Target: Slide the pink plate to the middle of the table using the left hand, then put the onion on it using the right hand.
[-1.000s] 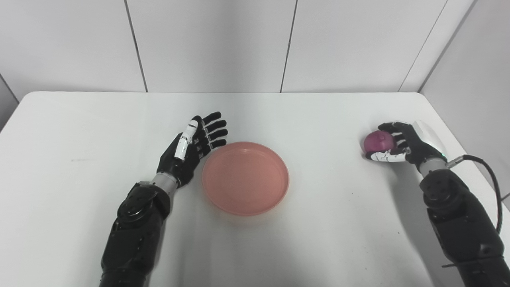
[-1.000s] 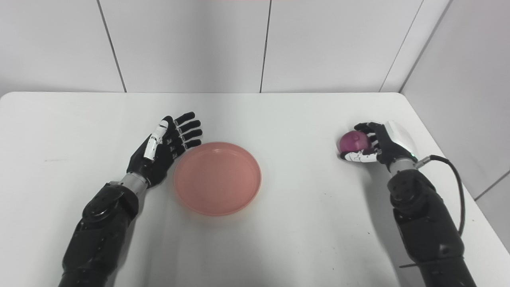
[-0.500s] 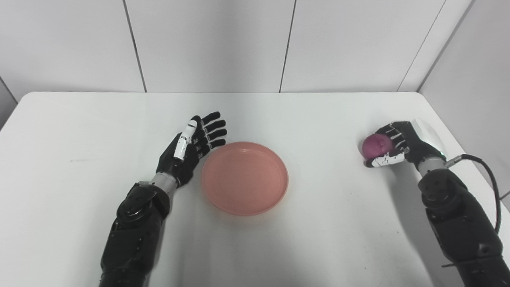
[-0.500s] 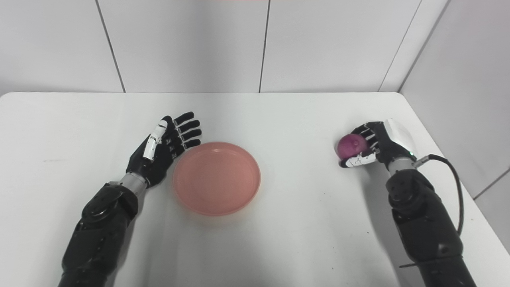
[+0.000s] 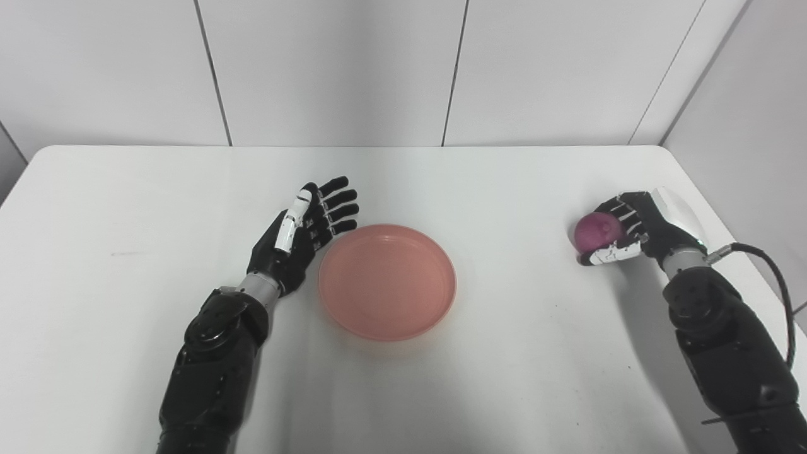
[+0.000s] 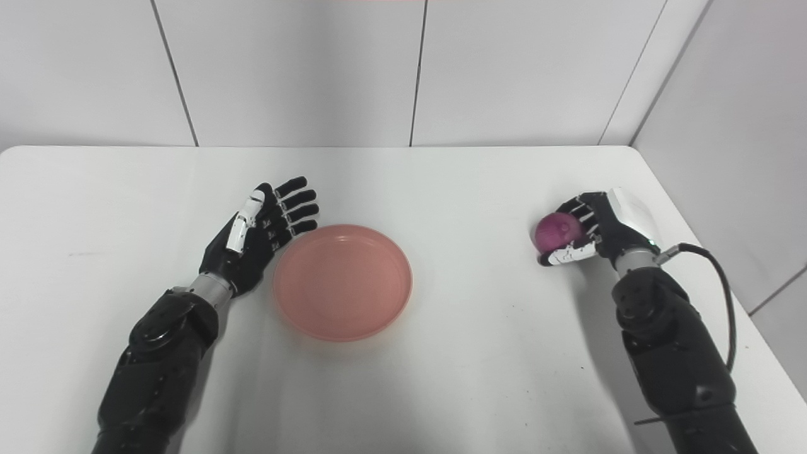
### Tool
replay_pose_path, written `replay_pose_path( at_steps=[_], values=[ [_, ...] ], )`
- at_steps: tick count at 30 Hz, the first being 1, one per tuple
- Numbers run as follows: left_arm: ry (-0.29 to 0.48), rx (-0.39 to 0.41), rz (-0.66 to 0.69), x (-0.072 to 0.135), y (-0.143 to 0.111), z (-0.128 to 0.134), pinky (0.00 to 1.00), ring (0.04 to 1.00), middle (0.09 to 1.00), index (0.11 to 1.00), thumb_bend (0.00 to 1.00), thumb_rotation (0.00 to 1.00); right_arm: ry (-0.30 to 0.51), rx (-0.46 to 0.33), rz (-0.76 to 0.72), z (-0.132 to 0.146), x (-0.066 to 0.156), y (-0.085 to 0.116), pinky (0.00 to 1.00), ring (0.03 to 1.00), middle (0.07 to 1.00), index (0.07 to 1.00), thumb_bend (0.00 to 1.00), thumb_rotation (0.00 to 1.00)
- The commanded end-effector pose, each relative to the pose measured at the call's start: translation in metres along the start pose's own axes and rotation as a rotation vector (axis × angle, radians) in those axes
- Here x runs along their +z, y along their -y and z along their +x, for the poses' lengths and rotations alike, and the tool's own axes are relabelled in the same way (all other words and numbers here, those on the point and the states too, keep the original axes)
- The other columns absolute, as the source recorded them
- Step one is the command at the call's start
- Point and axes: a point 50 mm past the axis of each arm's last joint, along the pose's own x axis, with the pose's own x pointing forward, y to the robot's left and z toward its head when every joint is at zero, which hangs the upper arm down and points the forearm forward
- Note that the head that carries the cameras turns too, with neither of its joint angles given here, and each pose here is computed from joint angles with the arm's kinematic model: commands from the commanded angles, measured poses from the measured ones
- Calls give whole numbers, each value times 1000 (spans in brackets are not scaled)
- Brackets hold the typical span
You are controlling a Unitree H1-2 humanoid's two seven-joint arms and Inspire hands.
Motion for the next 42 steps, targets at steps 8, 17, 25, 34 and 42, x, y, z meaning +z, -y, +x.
replay_pose_path(
  at_steps=[8,17,25,34,42],
  values=[
    [8,-6,12,7,2,3,796,825,827,803,373,1000,115,-120,-9,-2,19,39,486,530,570,487,517,129],
    [8,-7,10,6,3,4,796,825,826,802,371,1000,174,-156,-18,-7,32,47,485,513,557,487,517,127],
    [11,-12,7,6,3,5,800,828,830,803,377,1000,236,-179,-6,-14,48,54,450,487,536,486,516,126],
    [14,-13,10,6,6,5,795,827,831,804,370,1000,318,-183,-21,-22,70,55,471,472,525,487,516,128],
    [11,-5,9,5,8,6,792,823,827,802,366,1000,382,-172,-1,-29,94,50,471,502,545,487,516,127]
  ],
)
